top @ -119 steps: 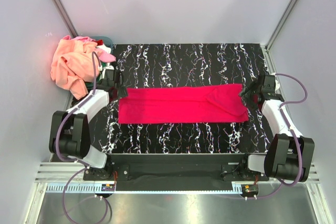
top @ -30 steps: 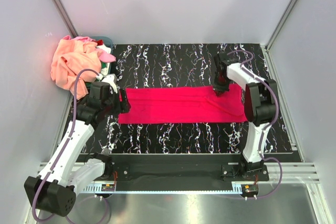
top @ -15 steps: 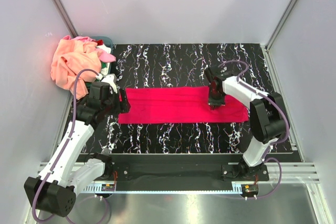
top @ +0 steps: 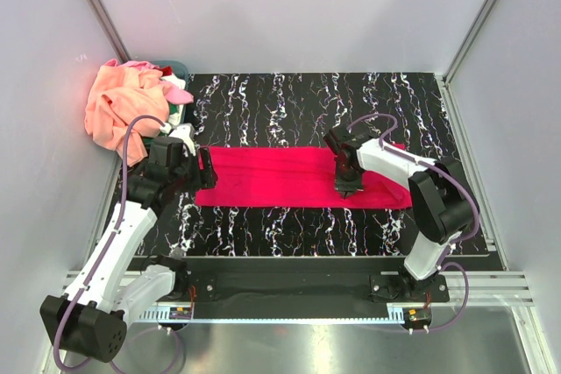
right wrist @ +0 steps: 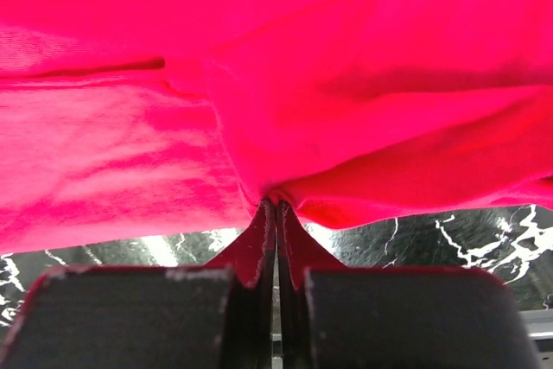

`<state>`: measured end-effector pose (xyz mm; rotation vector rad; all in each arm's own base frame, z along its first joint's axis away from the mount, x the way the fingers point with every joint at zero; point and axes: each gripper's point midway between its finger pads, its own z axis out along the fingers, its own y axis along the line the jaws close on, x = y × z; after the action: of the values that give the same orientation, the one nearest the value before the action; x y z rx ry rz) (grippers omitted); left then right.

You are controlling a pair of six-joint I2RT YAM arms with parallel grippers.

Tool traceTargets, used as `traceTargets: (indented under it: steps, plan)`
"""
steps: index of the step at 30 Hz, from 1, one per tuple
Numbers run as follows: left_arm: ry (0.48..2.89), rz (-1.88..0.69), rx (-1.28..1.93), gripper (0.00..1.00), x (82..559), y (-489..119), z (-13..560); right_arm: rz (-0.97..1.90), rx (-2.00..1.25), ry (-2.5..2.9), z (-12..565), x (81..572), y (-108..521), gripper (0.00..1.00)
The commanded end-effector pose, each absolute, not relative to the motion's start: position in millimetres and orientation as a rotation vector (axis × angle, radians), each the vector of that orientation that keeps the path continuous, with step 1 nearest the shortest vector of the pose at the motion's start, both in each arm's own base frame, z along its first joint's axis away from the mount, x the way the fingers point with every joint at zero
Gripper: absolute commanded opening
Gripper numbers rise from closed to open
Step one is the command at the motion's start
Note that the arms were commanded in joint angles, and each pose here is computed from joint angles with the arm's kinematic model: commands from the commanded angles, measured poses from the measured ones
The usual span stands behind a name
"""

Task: Fold and stack the t-shirts
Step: Fold the tshirt

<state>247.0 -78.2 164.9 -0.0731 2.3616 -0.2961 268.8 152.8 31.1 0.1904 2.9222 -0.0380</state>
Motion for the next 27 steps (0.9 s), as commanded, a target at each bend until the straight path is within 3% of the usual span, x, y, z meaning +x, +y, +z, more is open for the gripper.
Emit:
traceTargets:
  steps: [1,4,5,6,7,10,15,19,20,21,22,25,27]
  plan:
    - [2.302,-0.292,-0.067,0.72,252.9,-77.8,177.8,0.026,0.228,2.84,60.5,280.5,164.2,0.0]
    - [2.304,-0.292,-0.067,0.72,252.7,-77.7,177.6,0.021,0.218,2.842,63.5,276.2,162.3,0.04]
    - [2.3,-0.29,-0.066,0.72,253.2,-77.5,178.4,0.023,0.213,2.846,63.2,273.9,162.1,0.12]
    - [2.302,-0.291,-0.066,0.72,252.9,-77.7,178.2,0.031,0.206,2.844,63.8,269.5,160.6,0.27]
    - [2.303,-0.291,-0.066,0.72,253.0,-77.7,177.8,0.037,0.188,2.844,64.5,267.6,159.9,0.5]
    - [2.302,-0.291,-0.066,0.72,253.3,-77.8,178.1,0.098,0.146,2.797,81.7,271.3,163.8,0.64]
    - [2.305,-0.288,-0.065,0.72,254.2,-77.7,177.4,0.24,0.071,2.663,137.1,306.1,188.4,0.59]
    - [2.305,-0.288,-0.065,0.72,253.5,-77.5,177.3,0.199,0.041,2.644,140.9,340.9,201.0,0.52]
    - [2.303,-0.288,-0.065,0.72,253.4,-77.5,177.7,0.211,0.043,2.627,148.1,353.8,206.7,0.49]
    - [2.303,-0.29,-0.064,0.72,253.7,-77.9,177.5,0.182,0.042,2.667,130.9,361.4,209.2,0.33]
    - [2.305,-0.288,-0.065,0.72,253.5,-77.5,177.3,0.177,0.037,2.673,127.1,368.2,212.4,0.27]
    - [2.305,-0.291,-0.064,0.72,252.6,-78.0,177.6,0.147,0.06,2.701,110.1,394.1,218.1,0.13]
    - [2.304,-0.292,-0.066,0.72,252.5,-78.1,177.6,0.129,0.081,2.722,98.5,408.8,219.9,0.11]
